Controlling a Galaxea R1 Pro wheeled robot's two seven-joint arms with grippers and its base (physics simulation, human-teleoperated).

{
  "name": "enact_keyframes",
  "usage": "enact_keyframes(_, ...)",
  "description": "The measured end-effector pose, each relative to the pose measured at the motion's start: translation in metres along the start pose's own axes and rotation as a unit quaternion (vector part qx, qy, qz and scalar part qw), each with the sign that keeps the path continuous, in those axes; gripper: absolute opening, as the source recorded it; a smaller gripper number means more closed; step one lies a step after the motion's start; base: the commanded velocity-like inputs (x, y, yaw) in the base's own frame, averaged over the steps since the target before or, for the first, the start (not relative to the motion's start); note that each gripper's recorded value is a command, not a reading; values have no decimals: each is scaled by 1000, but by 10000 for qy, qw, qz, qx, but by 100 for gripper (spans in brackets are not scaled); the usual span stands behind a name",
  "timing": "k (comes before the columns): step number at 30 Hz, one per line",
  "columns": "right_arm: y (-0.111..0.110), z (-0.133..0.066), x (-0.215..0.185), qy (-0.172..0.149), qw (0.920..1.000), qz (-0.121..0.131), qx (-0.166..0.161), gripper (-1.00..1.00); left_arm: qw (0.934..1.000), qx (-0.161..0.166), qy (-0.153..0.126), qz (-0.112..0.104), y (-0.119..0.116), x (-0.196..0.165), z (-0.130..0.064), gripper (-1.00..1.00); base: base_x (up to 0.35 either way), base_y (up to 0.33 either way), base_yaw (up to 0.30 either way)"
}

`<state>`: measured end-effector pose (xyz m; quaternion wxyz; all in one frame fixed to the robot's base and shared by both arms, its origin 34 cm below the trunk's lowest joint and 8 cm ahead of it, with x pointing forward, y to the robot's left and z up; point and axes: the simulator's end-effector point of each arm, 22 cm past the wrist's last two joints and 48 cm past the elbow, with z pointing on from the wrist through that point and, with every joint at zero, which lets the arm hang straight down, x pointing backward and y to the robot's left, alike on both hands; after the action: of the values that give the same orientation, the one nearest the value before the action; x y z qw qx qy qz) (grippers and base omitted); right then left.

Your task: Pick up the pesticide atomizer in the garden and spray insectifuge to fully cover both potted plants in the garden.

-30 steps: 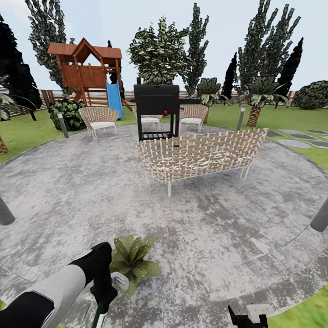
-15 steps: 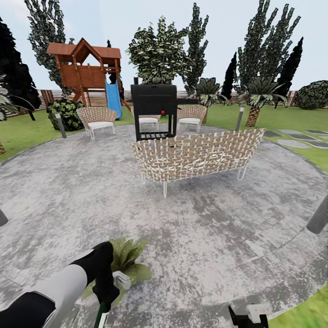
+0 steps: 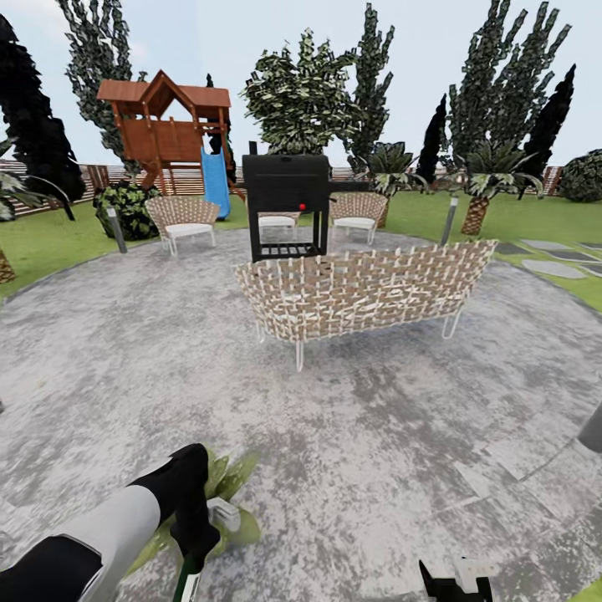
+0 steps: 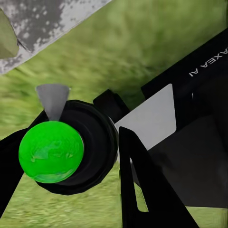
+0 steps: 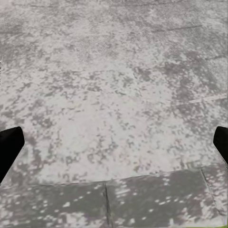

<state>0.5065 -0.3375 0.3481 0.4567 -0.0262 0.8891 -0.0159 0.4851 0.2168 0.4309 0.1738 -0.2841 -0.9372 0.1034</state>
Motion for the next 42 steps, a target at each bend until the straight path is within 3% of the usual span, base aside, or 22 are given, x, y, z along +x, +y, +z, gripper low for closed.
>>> enact_keyframes(15,0,0,0,4,10000,1,-6,100,10000,0,21,11,-1,0,1,-100,-32,-232,228)
enact_keyframes(23,0,0,0,4,10000,2,-2,100,10000,5,13,8,-1,0,1,-100,-111,-31,23)
enact_keyframes(32,0,0,0,4,10000,2,-5,100,10000,40,8,-4,-3,0,2,-100,-2,0,249)
enact_keyframes(42,0,0,0,-1,10000,1,-7,100,10000,65,-2,30,-8,-3,2,-100,222,-84,83)
